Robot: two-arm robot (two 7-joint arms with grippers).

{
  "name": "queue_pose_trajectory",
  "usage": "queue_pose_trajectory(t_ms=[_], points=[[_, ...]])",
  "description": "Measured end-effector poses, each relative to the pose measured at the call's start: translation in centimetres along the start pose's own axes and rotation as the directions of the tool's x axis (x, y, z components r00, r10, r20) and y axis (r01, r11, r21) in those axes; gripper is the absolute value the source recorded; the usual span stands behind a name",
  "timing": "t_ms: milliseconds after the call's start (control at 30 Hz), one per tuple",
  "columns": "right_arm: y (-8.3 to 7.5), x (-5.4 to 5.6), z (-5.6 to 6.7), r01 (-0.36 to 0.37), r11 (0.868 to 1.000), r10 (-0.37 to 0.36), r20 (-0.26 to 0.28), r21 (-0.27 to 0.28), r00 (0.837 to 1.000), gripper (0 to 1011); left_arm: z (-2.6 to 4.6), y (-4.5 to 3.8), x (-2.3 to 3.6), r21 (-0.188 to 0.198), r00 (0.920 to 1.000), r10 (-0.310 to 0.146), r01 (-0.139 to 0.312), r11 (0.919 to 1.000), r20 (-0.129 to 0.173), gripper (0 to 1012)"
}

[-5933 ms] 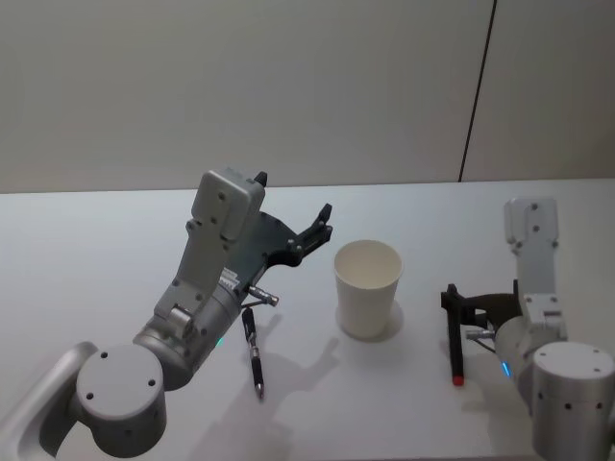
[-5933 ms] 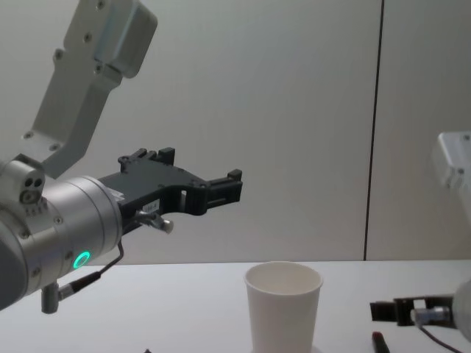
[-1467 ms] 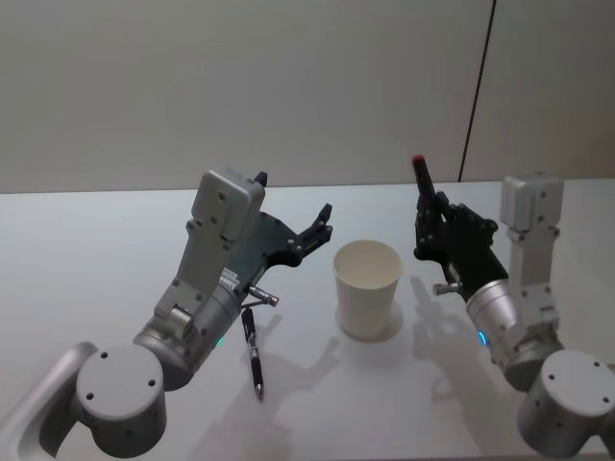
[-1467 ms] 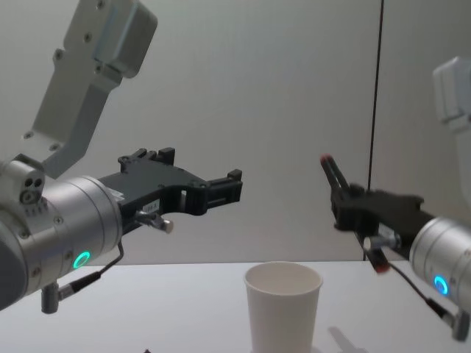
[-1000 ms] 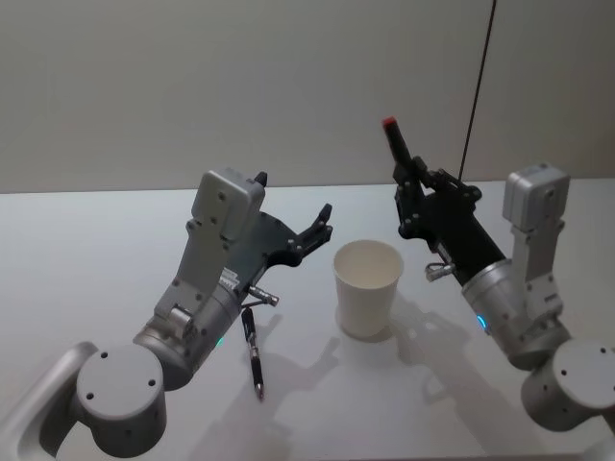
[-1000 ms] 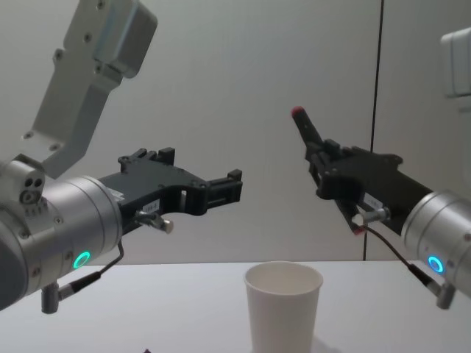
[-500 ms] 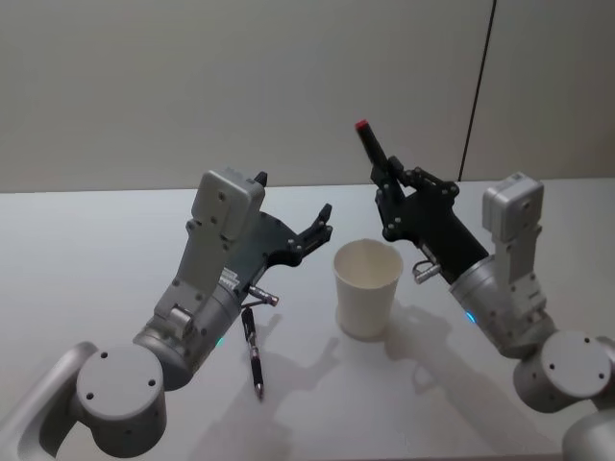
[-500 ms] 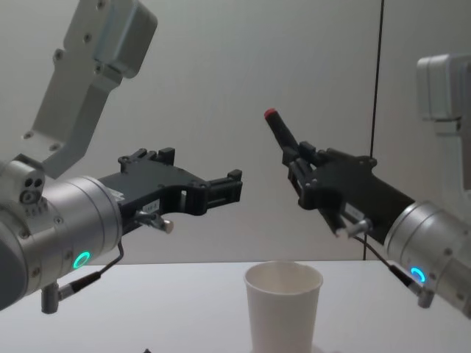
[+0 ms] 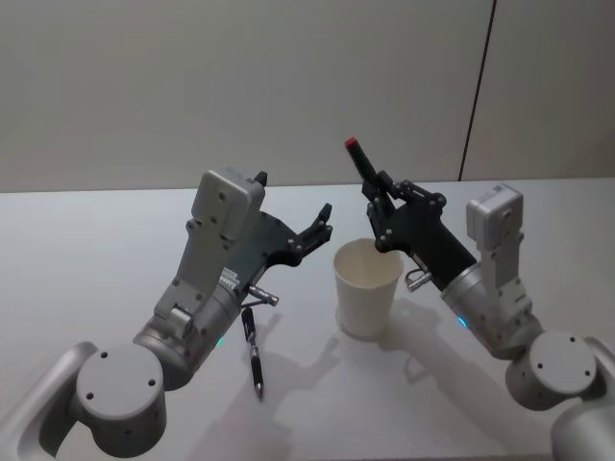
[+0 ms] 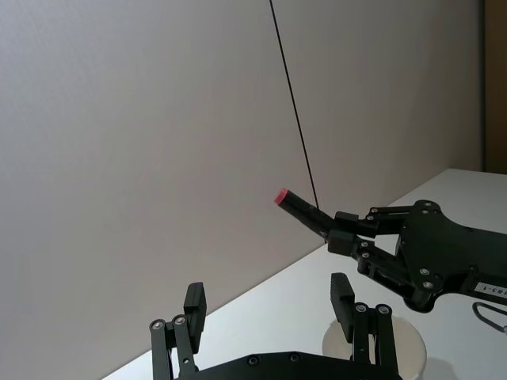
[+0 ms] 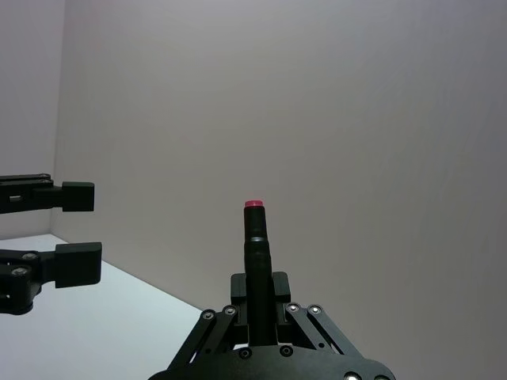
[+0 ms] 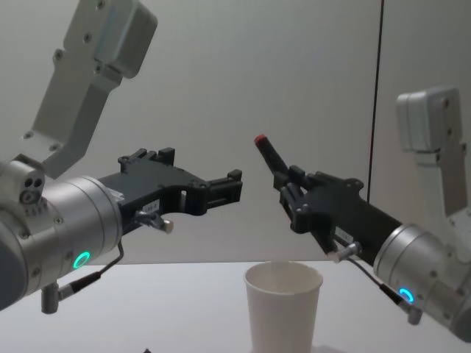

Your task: Place the pen into the pen holder.

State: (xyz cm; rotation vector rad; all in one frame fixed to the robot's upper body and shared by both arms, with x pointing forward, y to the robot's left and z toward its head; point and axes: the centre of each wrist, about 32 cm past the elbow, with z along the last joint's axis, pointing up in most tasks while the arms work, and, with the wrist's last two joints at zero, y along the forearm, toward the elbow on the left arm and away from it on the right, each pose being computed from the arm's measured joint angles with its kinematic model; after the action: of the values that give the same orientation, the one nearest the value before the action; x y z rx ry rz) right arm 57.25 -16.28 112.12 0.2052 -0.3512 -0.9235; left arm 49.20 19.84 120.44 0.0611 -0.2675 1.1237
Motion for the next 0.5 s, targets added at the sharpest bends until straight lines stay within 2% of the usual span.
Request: queue_pose_trajectory(t_ms=[500], points=[[0.7, -0.1, -1.8, -0.026, 1.000, 0.026, -0.039, -0.009, 0.999, 169, 0.00, 0.00, 0.00, 0.000, 1.0000, 0.000, 0.000, 1.0000, 0.000, 1003]])
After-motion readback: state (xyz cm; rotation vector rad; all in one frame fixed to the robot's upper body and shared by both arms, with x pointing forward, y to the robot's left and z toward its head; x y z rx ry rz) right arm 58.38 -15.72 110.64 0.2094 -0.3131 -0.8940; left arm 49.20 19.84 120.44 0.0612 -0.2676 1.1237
